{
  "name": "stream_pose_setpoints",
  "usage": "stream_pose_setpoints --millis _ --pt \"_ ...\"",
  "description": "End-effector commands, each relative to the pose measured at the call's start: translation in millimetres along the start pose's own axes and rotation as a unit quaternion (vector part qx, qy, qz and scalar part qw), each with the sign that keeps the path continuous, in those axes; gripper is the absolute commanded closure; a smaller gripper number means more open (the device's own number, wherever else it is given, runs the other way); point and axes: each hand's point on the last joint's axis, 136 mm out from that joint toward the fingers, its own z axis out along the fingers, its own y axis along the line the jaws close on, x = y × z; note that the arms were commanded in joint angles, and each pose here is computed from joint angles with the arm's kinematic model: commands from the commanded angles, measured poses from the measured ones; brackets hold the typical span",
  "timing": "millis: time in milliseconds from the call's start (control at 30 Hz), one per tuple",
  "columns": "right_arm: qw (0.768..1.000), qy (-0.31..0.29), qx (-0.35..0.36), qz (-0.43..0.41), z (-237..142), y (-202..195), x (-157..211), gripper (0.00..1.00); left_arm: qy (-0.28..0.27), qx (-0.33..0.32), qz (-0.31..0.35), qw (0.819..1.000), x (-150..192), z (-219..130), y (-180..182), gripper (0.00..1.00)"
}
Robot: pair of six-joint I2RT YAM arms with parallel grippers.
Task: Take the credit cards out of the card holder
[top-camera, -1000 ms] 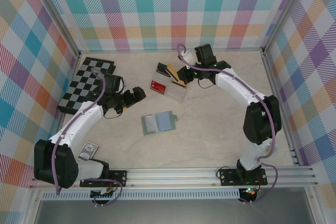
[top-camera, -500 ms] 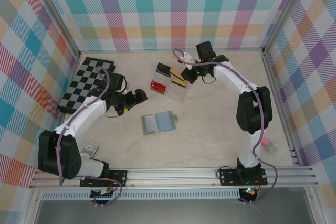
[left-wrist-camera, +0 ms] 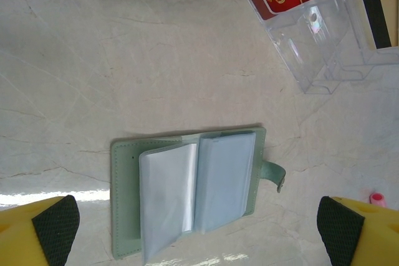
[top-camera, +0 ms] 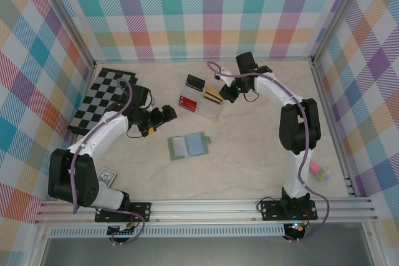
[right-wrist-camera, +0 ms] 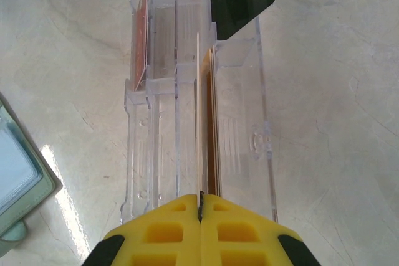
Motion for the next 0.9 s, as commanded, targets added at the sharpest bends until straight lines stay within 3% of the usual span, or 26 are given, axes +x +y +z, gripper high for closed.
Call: stream_pose_setpoints --millis 0,467,733,867 --pt "1.0 -0.006 -0.007 -0.022 -3 -1 -7 0.97 0.001 0.011 -0.004 1.0 -5 -4 -6 0.0" --pt "1.0 0.005 -0.022 -0.005 2 -3 -8 0.82 0.001 0.013 -0.001 1.0 -2 -5 -4 0.0" --pt "0.998 -0.061 -0.016 0.02 -41 12 -44 0.76 -0.001 0.011 0.0 1.0 1 -7 -2 0.0" --pt "0.994 -0.082 -0.006 0.074 -62 17 -56 0.76 0.004 0.017 -0.003 1.0 8 -5 1 0.01"
